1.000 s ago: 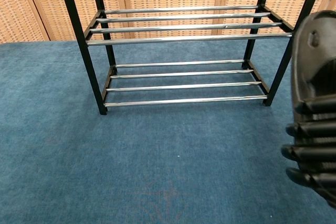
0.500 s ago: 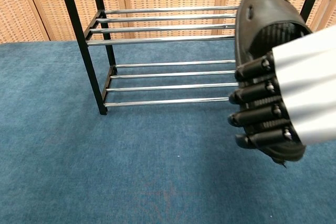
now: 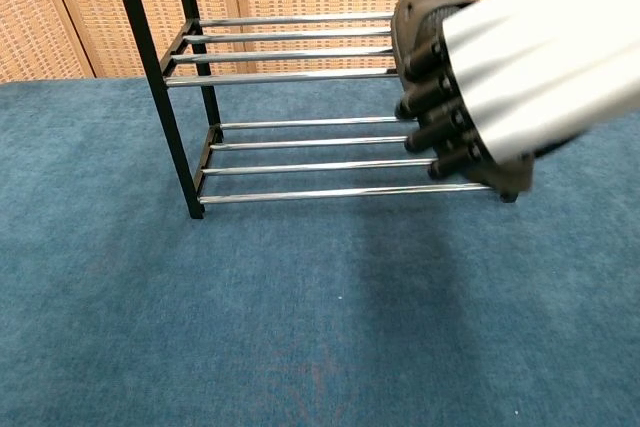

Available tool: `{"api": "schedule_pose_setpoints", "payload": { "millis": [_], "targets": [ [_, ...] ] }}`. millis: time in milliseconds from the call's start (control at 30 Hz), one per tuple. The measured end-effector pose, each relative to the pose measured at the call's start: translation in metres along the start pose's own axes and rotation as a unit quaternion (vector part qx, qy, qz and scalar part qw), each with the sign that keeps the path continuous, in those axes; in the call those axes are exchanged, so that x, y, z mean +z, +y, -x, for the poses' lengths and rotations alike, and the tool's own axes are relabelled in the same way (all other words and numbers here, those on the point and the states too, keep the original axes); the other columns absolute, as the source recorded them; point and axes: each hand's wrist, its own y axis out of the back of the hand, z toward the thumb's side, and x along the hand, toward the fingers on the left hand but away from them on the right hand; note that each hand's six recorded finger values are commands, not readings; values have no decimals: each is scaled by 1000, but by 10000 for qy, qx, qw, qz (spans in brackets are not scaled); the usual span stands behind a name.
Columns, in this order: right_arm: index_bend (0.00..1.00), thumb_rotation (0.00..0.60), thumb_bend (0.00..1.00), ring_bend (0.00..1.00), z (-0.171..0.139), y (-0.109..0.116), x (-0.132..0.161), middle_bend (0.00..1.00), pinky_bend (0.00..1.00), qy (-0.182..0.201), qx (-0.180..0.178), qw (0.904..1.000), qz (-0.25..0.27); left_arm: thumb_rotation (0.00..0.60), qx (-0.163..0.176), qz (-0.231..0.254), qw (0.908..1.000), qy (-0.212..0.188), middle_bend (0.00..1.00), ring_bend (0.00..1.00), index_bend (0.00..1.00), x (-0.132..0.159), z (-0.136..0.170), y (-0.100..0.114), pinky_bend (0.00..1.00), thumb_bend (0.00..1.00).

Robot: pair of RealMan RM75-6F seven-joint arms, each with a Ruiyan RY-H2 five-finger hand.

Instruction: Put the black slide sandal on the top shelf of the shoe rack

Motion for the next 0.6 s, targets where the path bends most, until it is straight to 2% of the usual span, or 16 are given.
{"api": "schedule_pose_setpoints", "payload": {
  "millis": [233,433,600],
  "targets": [
    [532,600,1000,437,-3,-12,-19,555,467,-227,-18,9992,-337,600,-163,-46,9998,45,0,0,0,-1,-8,-7,0,175],
    [532,600,1000,437,-3,-23,-37,556,467,-457,191,9975,-510,600,-160,-43,9998,54,0,0,0,0,-10,-6,0,176],
    [532,600,1000,437,-3,-34,-56,551,467,-671,449,9928,-885,600,-190,-41,9998,82,0,0,0,-1,-11,-7,0,176]
  ]
}}
